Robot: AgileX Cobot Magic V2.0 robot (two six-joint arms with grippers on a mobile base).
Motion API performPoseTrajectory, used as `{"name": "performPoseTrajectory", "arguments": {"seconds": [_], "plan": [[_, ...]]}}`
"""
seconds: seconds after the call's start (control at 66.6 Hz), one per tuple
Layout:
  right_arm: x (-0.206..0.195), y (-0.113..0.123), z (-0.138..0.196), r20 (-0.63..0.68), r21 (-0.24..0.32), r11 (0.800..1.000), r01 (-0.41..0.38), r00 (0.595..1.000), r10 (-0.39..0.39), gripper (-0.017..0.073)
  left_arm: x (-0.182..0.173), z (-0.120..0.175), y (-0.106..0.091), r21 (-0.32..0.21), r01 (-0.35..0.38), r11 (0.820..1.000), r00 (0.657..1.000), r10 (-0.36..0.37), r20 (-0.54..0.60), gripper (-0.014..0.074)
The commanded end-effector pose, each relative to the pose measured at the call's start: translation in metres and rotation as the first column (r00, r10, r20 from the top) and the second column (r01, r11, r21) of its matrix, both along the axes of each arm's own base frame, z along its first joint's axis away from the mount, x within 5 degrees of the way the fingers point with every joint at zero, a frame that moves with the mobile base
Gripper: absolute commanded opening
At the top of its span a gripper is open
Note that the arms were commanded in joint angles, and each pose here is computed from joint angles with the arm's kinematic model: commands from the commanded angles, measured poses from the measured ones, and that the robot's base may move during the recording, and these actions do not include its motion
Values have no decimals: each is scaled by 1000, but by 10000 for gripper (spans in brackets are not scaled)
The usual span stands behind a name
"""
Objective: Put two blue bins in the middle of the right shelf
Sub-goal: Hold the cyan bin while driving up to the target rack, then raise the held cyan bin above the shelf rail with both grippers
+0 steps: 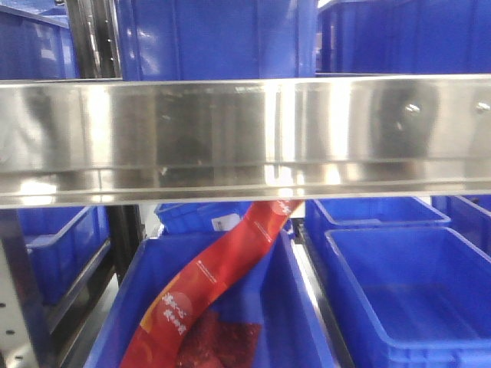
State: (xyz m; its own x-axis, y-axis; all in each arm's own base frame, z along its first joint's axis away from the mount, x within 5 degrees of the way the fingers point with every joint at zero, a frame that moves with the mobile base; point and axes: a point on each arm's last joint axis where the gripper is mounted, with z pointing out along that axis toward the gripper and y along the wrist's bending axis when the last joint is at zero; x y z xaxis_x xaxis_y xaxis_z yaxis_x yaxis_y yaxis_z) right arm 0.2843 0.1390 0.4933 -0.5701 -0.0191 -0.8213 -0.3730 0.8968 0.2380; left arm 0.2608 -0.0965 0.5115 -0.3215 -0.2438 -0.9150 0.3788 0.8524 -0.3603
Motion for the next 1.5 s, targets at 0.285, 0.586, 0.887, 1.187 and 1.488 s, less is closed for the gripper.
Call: {"name": "performPoseTrajectory", "arguments": {"seconds": [0.285, 0.586, 0.887, 1.187, 1.488], "plan": [[-5, 7, 21, 122, 126, 991, -40, 992, 25, -162, -10, 12, -6, -103, 49, 993, 999, -46, 28, -111], [-5, 7, 21, 122, 126, 991, -40, 992, 25, -162, -10, 12, -6, -103, 49, 993, 999, -46, 28, -111], [-5, 7, 21, 122, 126, 991, -40, 992, 25, -162, -10, 12, -6, -103, 49, 993, 999, -46, 28, -111], [-5, 7, 21, 122, 126, 991, -40, 992, 25, -162, -10, 12, -6, -103, 49, 993, 999, -46, 28, -111], [-5, 7, 21, 122, 126, 991, -40, 992, 25, -162, -10, 12, -6, -103, 49, 993, 999, -46, 28, -111]]}}
